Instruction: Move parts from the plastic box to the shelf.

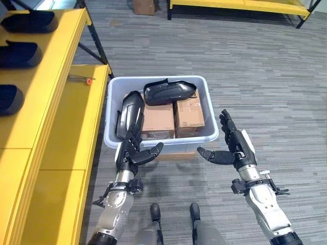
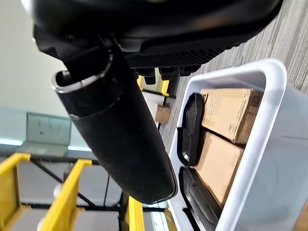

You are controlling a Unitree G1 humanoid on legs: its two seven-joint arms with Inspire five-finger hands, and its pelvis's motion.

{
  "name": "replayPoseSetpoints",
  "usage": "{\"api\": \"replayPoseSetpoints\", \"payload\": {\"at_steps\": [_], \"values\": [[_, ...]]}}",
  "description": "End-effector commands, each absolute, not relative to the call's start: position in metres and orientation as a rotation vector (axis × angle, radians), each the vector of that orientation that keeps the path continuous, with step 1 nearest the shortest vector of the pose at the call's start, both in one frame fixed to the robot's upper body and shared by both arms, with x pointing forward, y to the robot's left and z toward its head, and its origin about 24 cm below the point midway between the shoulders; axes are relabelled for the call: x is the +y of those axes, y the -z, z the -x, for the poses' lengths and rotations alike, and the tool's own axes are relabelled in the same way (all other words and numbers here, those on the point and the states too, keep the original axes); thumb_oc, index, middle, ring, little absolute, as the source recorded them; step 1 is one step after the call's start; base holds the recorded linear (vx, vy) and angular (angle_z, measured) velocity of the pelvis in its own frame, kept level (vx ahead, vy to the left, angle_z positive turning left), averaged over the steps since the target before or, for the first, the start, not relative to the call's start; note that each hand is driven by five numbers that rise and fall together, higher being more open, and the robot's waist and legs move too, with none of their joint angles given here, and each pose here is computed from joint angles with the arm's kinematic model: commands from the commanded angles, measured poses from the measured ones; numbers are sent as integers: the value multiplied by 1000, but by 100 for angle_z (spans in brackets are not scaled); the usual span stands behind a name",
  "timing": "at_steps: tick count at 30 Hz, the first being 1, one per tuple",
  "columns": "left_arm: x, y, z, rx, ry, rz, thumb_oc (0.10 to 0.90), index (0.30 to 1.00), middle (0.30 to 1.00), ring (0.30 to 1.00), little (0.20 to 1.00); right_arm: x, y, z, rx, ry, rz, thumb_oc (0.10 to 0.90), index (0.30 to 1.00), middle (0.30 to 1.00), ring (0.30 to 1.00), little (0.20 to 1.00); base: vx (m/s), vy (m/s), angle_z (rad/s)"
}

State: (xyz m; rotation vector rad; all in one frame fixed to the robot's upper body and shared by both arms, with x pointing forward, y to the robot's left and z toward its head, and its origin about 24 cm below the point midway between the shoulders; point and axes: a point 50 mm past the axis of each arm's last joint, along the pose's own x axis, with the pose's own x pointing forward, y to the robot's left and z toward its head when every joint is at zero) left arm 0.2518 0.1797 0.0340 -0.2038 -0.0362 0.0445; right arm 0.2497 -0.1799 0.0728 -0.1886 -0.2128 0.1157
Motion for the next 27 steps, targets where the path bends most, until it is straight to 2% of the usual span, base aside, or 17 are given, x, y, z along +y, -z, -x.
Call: {"api": "replayPoseSetpoints", "payload": {"at_steps": [1, 6, 16, 22, 27], "values": [[183, -86, -261, -295, 27, 179, 900, 1000, 1000, 1000, 1000, -166, -127, -255, -506, -147, 183, 900, 1000, 1000, 1000, 1000, 62, -105, 16], [190, -91, -264, -315, 1, 162, 900, 1000, 1000, 1000, 1000, -161, -140, -261, -565, -160, 233, 900, 1000, 1000, 1000, 1000, 59, -179, -29], [181, -85, -260, -285, 13, 239, 900, 1000, 1000, 1000, 1000, -163, -168, -269, -665, -164, 281, 900, 1000, 1000, 1000, 1000, 20, -140, 25], [181, -88, -255, -298, 19, 255, 900, 1000, 1000, 1000, 1000, -133, -222, -285, -881, -210, 376, 900, 1000, 1000, 1000, 1000, -41, -107, 1], [176, -89, -256, -300, 25, 274, 900, 1000, 1000, 1000, 1000, -121, -245, -293, -957, -212, 446, 900, 1000, 1000, 1000, 1000, -5, -9, 2]]}}
